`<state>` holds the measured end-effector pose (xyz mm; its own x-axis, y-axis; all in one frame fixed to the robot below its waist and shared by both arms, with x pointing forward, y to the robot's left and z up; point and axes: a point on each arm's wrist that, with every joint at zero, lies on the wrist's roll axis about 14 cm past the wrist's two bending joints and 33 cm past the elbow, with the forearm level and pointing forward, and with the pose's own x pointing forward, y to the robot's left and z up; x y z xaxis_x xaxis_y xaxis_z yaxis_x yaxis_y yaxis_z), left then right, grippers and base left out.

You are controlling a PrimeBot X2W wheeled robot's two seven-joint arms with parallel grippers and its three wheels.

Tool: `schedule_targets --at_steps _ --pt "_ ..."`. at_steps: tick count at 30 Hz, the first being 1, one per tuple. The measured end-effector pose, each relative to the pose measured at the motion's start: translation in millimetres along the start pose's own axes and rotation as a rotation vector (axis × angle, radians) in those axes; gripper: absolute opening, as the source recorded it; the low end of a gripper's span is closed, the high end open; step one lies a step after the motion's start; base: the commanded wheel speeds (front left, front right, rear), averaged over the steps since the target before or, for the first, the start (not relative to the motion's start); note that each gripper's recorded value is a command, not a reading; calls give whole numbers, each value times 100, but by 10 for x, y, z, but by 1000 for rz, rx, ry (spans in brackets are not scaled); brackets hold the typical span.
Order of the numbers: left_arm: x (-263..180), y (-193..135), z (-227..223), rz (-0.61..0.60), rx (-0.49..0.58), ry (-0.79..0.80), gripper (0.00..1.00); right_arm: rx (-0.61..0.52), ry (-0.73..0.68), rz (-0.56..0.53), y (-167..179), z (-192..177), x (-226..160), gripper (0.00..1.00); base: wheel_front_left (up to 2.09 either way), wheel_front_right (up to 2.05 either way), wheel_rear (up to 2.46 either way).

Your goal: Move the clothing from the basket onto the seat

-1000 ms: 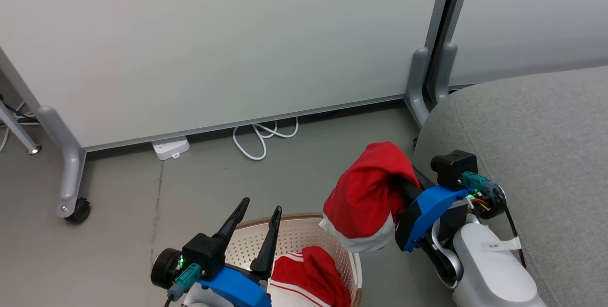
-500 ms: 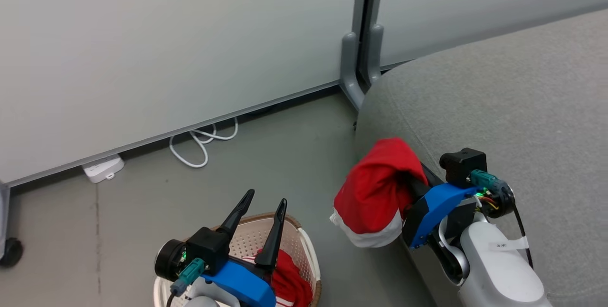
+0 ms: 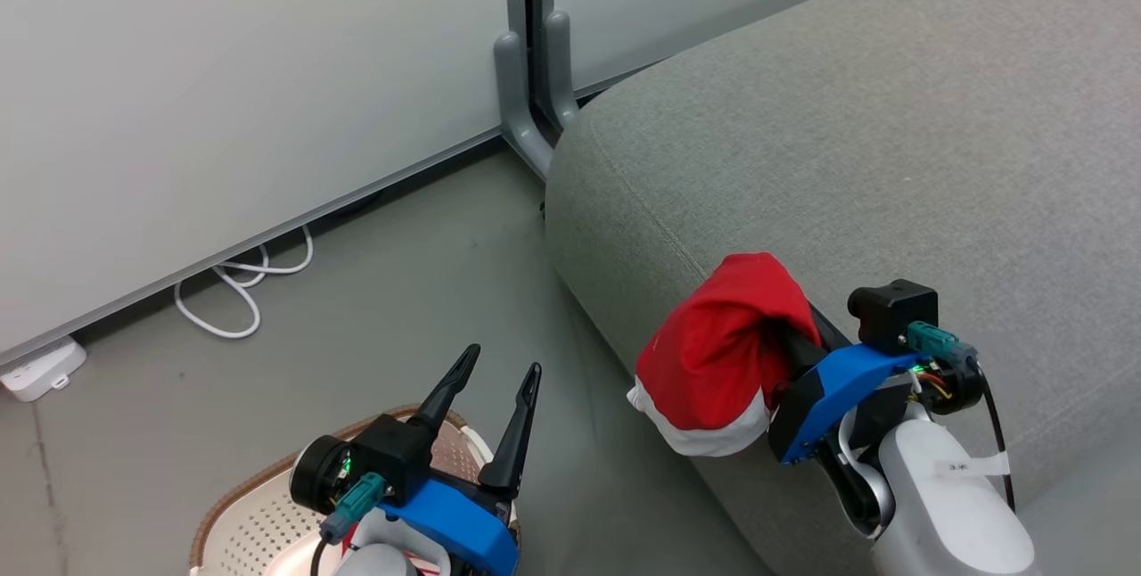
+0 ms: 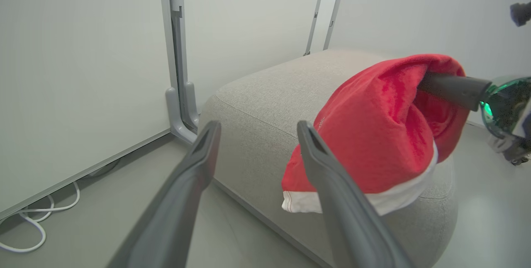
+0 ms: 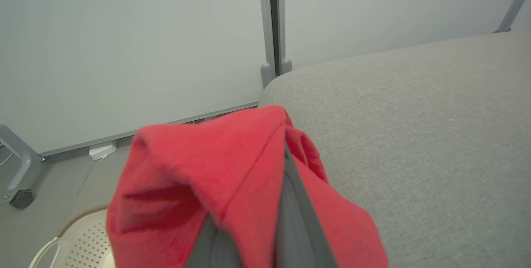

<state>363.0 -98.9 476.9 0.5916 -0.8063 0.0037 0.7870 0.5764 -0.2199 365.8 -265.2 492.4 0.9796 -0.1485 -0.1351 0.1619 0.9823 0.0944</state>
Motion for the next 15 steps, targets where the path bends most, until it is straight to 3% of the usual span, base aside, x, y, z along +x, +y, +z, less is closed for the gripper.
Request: schedule_targets --at_steps 15 --pt "130 -57 -106 -52 -15 24 100 27 30 -55 -173 -134 -68 0 0 0 0"
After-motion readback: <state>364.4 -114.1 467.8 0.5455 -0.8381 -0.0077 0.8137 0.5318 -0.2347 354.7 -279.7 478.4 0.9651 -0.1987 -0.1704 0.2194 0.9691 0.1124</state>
